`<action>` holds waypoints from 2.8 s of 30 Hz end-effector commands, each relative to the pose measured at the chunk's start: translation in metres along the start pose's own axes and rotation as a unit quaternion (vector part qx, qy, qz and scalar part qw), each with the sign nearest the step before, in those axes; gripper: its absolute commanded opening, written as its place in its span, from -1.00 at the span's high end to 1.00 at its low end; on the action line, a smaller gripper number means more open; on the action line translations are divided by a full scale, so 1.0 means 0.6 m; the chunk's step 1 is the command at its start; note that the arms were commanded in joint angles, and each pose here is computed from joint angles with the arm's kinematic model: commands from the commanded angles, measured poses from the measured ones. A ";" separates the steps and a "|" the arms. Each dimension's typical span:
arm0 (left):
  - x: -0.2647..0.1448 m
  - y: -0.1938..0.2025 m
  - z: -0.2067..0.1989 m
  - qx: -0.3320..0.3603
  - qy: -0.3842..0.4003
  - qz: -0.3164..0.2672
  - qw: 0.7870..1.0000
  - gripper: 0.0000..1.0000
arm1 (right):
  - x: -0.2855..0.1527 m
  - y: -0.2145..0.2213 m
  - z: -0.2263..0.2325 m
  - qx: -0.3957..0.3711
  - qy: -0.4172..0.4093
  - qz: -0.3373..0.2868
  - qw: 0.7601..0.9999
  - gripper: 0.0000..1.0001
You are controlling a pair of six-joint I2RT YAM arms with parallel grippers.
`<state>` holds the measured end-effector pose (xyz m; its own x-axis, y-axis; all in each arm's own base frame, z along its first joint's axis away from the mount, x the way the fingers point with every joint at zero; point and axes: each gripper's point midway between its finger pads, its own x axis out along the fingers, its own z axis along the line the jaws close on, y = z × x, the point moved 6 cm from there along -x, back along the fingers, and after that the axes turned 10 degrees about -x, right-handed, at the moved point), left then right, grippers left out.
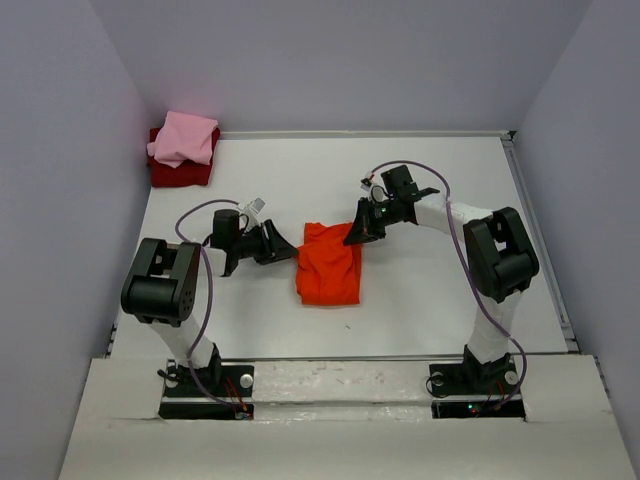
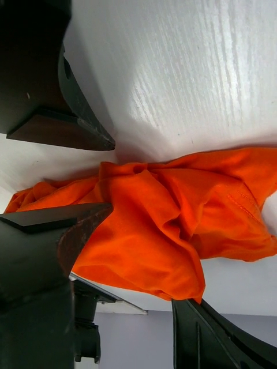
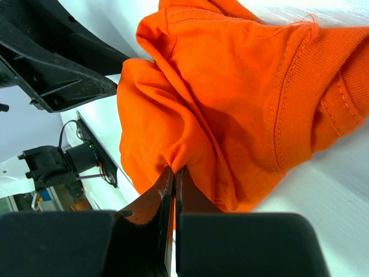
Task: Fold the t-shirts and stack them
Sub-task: Smooth out wrinkles on the folded tshirt
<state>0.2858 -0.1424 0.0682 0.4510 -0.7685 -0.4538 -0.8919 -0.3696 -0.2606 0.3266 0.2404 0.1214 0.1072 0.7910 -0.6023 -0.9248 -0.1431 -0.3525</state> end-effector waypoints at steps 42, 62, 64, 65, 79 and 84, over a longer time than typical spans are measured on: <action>0.018 -0.088 -0.167 0.114 0.067 -0.005 0.991 1.00 | -0.062 -0.067 0.057 -0.035 0.014 -0.067 0.997 1.00; 0.087 -0.152 -0.156 0.115 0.066 0.001 0.991 1.00 | -0.079 -0.099 0.004 -0.014 0.095 -0.087 0.992 1.00; 0.105 -0.163 -0.145 0.116 0.063 0.003 0.991 1.00 | -0.070 -0.104 -0.019 -0.008 0.109 -0.085 0.990 1.00; 0.111 -0.167 -0.141 0.115 0.061 0.003 0.992 1.00 | -0.065 -0.105 -0.025 -0.008 0.112 -0.083 0.990 1.00; 0.219 -0.194 -0.090 0.096 0.057 0.030 0.993 1.00 | -0.001 -0.131 -0.151 0.009 0.186 -0.095 0.978 1.00; 0.236 -0.186 -0.081 0.090 0.052 0.033 0.994 1.00 | 0.006 -0.120 -0.178 0.024 0.223 -0.093 0.970 1.00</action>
<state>0.4407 -0.2265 0.0699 0.3698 -0.8332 -0.4111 -0.9064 -0.2263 -0.3567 0.4140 0.1986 0.0764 0.3261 0.5477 -0.7705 -0.9200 -0.0037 -0.3920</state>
